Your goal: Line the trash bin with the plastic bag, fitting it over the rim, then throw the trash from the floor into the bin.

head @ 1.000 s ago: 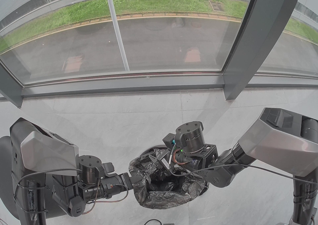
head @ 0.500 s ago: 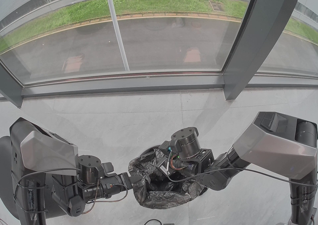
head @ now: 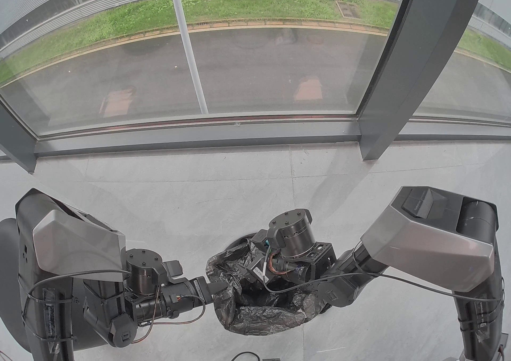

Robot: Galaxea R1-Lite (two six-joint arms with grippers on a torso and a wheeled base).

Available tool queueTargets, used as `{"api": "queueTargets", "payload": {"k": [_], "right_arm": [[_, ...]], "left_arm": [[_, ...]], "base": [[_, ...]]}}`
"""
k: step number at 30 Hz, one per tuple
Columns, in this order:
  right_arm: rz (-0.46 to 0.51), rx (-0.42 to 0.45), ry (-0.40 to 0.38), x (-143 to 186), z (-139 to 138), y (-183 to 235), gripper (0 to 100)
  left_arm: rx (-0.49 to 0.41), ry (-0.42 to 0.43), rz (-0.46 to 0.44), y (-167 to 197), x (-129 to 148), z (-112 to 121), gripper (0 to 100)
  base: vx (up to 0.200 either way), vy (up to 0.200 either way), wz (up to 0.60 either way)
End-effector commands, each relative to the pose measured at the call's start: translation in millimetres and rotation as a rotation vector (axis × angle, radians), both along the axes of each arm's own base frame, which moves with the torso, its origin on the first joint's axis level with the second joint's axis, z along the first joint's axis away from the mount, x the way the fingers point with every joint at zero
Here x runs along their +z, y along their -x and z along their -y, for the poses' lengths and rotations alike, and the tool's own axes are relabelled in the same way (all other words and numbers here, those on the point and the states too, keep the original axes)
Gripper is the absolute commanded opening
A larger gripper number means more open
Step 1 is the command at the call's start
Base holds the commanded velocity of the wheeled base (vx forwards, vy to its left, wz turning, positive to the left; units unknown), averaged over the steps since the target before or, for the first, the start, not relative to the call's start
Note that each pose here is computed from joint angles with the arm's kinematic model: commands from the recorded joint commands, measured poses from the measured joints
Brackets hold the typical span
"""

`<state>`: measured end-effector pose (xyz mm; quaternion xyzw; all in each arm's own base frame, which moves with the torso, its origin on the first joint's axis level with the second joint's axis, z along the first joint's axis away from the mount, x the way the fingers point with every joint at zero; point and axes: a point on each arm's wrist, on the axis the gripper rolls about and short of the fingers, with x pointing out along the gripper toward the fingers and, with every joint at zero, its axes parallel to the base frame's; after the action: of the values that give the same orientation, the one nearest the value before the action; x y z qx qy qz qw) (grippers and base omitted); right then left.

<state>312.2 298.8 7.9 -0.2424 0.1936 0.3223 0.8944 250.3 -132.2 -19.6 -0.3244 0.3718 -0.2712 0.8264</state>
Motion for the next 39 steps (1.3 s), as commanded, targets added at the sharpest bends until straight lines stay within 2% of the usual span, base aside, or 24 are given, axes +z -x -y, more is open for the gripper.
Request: {"api": "queueTargets", "payload": {"k": [1, 26, 39], "right_arm": [[-0.003, -0.003, 0.006, -12, -5, -6, 100], [-0.009, -0.017, 0.010, -31, -8, -16, 100], [-0.016, -0.039, 0.019, -36, 0, -24, 100]], "left_arm": [[0.000, 0.002, 0.003, 0, 0, 0, 0], [0.000, 0.000, -0.001, 1, 0, 0, 0], [0.002, -0.002, -0.003, 1, 0, -1, 0]], "base": [[0.000, 0.000, 0.00], [0.000, 0.000, 0.00], [0.000, 0.000, 0.00]]}}
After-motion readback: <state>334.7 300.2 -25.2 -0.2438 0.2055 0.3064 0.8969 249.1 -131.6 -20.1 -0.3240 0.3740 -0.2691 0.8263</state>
